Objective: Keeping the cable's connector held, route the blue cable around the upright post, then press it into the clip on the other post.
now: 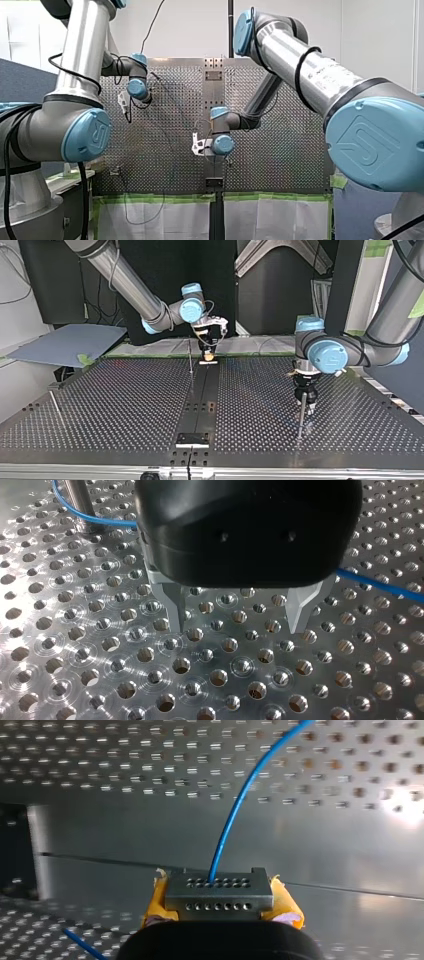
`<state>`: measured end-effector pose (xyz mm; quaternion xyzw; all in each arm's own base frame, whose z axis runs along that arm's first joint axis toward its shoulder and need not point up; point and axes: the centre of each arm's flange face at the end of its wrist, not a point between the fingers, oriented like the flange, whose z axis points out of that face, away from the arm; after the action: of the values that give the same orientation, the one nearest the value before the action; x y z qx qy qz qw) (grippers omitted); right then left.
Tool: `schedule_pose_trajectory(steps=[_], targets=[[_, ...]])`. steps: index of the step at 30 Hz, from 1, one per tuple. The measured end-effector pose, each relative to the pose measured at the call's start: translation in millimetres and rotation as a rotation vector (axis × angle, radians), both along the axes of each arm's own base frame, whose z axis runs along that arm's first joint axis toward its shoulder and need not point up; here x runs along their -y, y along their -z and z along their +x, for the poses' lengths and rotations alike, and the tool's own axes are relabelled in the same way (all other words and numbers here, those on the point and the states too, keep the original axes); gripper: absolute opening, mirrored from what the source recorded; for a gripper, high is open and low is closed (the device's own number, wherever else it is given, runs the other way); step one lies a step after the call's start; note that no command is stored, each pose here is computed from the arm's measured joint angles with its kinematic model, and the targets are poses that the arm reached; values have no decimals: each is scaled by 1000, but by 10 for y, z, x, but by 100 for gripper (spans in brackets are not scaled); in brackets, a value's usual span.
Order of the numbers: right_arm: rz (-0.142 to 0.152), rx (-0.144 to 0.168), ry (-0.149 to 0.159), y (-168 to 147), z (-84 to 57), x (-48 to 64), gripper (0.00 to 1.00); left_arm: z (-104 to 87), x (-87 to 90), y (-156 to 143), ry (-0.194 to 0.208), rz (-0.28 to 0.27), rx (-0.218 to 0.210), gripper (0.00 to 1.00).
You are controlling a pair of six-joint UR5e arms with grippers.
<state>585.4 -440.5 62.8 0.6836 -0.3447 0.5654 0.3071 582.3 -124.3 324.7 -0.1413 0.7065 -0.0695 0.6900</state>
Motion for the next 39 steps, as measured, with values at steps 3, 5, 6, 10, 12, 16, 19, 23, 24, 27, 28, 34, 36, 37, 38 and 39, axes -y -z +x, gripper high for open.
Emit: schedule_pose_trajectory(steps=[3,5,6,10,12,16,19,23,24,27,28,34,36,37,38,39], targets=[[6,-7,6,169,-11,-20,0,1,1,0,1,0,0,100],[8,-11,12,257,-16,-31,0,1,2,1,1,-1,0,100],[10,-13,16,317,-18,-39,0,1,2,2,2,-1,0,100],[17,-19,25,512,-27,-66,0,1,4,1,3,-1,0,100],[26,-24,27,639,-38,-85,0,1,4,2,3,-1,0,100],[39,-32,34,872,-66,-116,0,0,7,2,5,-1,0,100],[52,-38,40,1052,-98,-139,0,0,8,3,6,-1,-1,100],[63,-37,52,1272,-138,-163,0,-3,14,4,7,-1,-2,100],[67,-36,56,1343,-155,-168,0,-3,15,4,7,-1,-3,100],[73,-36,65,1502,-200,-170,0,-4,17,4,8,-1,-3,100],[75,-36,67,1547,-213,-172,0,-4,17,4,8,-1,-3,100],[99,-34,88,1909,-358,-223,0,-6,24,5,9,-1,-3,100],[113,-33,97,2063,-440,-253,0,-7,28,5,10,-1,-3,100],[118,-34,101,2131,-478,-267,0,-7,30,5,10,-1,-3,100],[122,-36,105,2202,-516,-283,0,-8,32,5,10,-1,-3,100],[128,-38,109,2293,-568,-307,0,-8,32,5,10,-1,-3,100]])
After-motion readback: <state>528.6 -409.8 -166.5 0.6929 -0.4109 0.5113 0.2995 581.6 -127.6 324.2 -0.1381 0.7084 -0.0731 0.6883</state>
